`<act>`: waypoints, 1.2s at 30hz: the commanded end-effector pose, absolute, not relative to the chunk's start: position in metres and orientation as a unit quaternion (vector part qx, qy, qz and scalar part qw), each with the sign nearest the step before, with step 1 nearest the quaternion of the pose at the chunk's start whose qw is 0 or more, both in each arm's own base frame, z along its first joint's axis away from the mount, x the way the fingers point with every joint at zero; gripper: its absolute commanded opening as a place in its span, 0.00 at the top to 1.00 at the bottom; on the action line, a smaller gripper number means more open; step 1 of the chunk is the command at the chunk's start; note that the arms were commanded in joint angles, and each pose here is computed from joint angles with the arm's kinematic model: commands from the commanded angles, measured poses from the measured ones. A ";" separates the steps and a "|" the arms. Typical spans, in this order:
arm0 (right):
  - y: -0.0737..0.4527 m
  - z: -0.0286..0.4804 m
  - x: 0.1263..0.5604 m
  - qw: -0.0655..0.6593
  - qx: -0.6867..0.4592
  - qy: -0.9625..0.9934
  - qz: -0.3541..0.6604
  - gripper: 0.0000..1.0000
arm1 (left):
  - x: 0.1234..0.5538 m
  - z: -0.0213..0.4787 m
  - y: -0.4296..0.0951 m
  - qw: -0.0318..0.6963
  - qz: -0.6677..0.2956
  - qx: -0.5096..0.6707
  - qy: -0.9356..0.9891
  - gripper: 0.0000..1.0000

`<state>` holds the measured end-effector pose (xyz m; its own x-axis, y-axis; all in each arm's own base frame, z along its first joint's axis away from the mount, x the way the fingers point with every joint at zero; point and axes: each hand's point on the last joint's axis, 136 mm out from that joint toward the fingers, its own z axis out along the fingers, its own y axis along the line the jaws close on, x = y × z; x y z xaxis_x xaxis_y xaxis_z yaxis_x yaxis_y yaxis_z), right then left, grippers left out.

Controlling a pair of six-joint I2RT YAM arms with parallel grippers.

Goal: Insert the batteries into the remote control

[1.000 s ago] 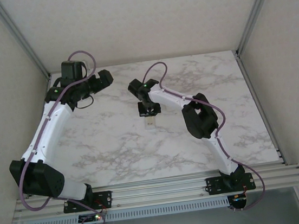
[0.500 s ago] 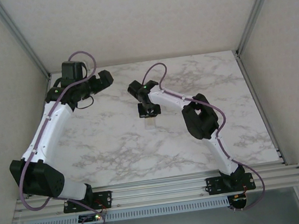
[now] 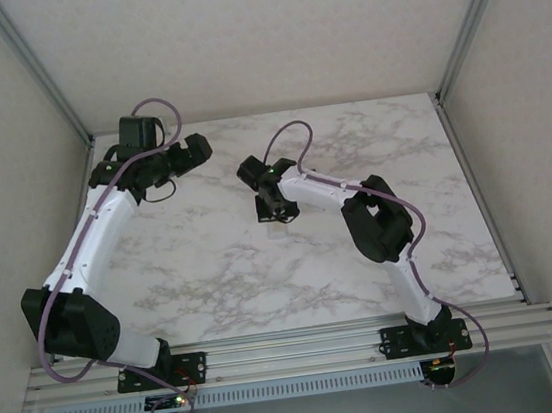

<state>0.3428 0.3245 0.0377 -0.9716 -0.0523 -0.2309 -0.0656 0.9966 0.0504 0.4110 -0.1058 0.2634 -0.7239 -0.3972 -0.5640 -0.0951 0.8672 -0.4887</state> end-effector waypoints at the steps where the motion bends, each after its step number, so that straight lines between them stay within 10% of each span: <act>1: 0.311 -0.017 0.253 -0.037 -0.055 0.998 -0.021 0.98 | 0.410 0.259 -0.109 0.341 -0.225 -0.136 0.903 0.01; 19: 0.328 0.118 0.347 0.091 -0.021 0.994 0.063 0.90 | 0.412 0.259 -0.112 0.339 -0.235 -0.139 0.901 0.00; 36: 0.325 0.054 0.368 0.047 0.012 0.996 0.069 0.98 | 0.413 0.257 -0.109 0.338 -0.229 -0.142 0.902 0.00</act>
<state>0.3782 0.3242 0.0848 -0.9865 0.0392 -0.1591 0.0137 0.9873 0.1582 0.4127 -0.1087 0.2600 -0.7276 -0.4048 -0.5538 -0.0942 0.8587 -0.5038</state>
